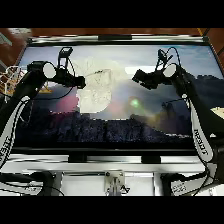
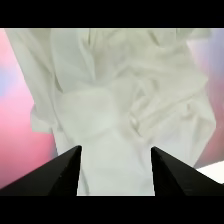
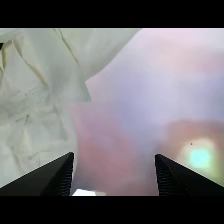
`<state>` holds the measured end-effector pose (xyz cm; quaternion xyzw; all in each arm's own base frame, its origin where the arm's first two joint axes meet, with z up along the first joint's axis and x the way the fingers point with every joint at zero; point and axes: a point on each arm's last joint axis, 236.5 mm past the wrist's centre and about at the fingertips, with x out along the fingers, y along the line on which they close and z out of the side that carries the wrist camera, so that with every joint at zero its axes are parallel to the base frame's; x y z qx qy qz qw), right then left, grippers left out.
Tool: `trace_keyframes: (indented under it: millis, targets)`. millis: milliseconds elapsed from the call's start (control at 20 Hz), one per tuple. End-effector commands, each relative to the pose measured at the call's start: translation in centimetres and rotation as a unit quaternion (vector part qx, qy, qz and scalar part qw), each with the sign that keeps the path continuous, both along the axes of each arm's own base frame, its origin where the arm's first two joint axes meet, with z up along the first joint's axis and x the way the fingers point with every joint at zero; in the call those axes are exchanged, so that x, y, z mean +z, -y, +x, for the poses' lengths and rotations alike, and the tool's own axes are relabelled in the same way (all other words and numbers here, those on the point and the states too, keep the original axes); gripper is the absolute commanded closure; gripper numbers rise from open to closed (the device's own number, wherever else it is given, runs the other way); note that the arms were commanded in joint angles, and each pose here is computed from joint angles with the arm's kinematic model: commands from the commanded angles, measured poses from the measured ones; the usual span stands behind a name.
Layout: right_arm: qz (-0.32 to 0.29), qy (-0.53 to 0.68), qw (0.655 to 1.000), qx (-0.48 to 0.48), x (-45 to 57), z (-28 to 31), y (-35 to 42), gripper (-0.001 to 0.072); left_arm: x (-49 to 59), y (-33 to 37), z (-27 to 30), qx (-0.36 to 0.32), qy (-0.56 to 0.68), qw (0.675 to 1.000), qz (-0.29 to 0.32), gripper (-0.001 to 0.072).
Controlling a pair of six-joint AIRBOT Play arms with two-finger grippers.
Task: Fold the shirts.
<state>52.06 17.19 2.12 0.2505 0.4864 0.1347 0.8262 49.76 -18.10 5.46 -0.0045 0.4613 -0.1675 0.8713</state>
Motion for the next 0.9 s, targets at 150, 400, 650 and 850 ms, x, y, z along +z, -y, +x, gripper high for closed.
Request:
trace_keyframes:
  millis: [150,400,650,850]
  targets:
    - [-0.016,-0.032,0.998,0.046,-1.3,-2.1,-0.5,0.0083,0.6,-1.2,4.6,-0.006,0.093,0.996,0.016,0.0141]
    - [-0.015,-0.056,0.997,0.059,-1.7,-3.3,-0.7,0.0083,-7.6,-2.4,6.4,0.011,0.001,1.0,0.024,-0.0013]
    - [-0.02,-0.085,0.993,0.083,-2.3,-4.9,-0.9,0.0084,-10.3,0.5,8.5,0.012,0.002,1.0,-0.013,-0.001]
    - [-0.02,-0.089,0.992,0.088,-2.3,-5.2,-0.9,0.0084,-9.7,0.0,9.3,0.017,0.019,1.0,-0.014,0.0633]
